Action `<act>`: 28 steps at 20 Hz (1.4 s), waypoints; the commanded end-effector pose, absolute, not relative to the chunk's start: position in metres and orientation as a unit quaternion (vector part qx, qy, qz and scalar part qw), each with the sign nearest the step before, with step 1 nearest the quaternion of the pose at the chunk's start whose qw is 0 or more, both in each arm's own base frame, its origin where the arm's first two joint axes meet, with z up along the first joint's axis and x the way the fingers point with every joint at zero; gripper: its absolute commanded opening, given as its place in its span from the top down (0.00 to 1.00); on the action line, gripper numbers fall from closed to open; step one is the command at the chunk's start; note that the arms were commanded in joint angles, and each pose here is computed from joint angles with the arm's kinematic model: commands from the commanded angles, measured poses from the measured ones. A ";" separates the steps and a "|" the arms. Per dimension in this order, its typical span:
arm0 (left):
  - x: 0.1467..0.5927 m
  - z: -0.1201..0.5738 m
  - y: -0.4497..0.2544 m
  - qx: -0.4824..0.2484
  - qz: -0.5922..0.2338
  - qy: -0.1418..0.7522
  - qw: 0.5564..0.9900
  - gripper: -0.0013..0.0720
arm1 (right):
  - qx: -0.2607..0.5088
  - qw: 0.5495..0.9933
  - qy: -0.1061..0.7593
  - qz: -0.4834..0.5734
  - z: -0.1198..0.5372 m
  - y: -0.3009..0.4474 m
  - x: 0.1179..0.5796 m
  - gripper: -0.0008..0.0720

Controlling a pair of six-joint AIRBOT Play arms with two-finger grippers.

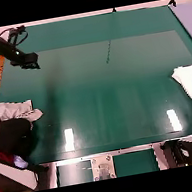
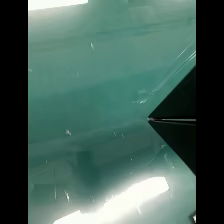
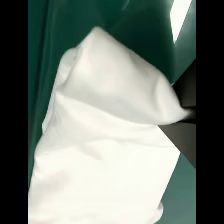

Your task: Fold the shirts.

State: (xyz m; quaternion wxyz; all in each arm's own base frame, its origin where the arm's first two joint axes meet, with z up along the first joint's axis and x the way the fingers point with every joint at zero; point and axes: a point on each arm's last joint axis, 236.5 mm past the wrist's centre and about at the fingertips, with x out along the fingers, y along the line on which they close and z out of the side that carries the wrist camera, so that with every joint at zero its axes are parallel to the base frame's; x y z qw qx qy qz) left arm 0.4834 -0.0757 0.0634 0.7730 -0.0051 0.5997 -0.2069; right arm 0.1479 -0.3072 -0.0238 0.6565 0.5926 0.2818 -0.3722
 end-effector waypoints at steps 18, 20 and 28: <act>0.475 0.082 -0.095 0.003 -0.195 0.593 0.781 0.95 | 0.525 0.726 0.315 -0.314 0.061 -0.281 0.227 0.97; 0.461 0.086 -0.094 -0.002 -0.193 0.598 0.778 0.95 | 0.466 0.780 0.349 -0.230 0.072 -0.230 0.295 0.97; 0.324 0.035 -0.090 -0.057 -0.160 0.638 0.751 0.95 | 0.258 0.796 0.547 0.034 0.011 0.024 0.338 0.97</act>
